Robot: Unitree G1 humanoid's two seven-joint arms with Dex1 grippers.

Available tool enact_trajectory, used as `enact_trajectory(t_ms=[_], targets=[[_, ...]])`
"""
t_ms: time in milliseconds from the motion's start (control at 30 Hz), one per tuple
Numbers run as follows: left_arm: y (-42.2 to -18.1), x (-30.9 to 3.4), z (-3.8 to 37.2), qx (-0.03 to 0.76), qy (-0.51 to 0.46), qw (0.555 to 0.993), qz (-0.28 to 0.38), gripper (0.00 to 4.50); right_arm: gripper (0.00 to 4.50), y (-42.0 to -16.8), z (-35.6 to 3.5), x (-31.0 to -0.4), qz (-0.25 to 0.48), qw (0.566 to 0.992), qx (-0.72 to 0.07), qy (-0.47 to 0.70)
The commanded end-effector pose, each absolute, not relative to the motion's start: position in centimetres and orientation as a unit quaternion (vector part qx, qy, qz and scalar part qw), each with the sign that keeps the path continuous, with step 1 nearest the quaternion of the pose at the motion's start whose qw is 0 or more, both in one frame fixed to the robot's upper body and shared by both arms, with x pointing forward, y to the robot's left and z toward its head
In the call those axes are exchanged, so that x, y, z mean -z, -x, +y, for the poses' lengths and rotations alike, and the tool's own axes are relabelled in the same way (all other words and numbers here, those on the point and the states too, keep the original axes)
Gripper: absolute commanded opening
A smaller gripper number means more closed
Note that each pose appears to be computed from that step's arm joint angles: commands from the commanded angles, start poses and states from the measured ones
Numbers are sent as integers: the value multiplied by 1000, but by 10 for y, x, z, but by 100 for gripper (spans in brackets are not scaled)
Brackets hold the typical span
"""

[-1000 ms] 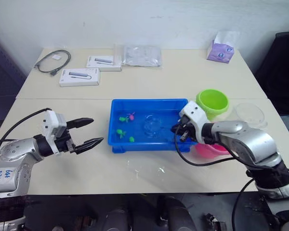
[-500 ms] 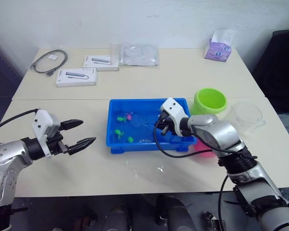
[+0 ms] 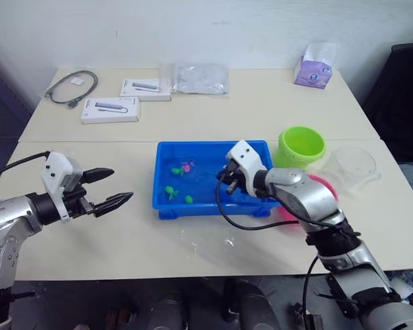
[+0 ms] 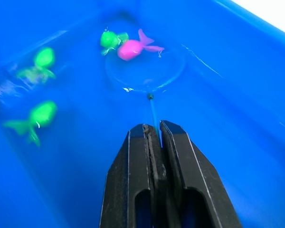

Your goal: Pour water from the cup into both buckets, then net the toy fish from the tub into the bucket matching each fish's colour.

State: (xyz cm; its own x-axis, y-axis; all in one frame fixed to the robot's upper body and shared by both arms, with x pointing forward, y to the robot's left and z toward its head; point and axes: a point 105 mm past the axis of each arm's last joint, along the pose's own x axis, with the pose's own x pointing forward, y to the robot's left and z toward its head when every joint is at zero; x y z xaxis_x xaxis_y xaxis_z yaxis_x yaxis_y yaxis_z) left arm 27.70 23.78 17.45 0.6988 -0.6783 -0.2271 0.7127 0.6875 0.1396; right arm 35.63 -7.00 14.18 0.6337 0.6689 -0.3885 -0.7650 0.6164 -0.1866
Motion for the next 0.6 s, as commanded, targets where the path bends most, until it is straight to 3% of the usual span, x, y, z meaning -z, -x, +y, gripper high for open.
enact_trajectory(t_ms=[33, 600], targets=[[-279, -179, 240, 381, -110, 916, 65, 449, 0, -350, -78, -158, 116, 891, -402, 176], [-293, -175, 231, 406, -110, 906, 50, 449, 0, -331, -112, -161, 141, 890, -377, 214]])
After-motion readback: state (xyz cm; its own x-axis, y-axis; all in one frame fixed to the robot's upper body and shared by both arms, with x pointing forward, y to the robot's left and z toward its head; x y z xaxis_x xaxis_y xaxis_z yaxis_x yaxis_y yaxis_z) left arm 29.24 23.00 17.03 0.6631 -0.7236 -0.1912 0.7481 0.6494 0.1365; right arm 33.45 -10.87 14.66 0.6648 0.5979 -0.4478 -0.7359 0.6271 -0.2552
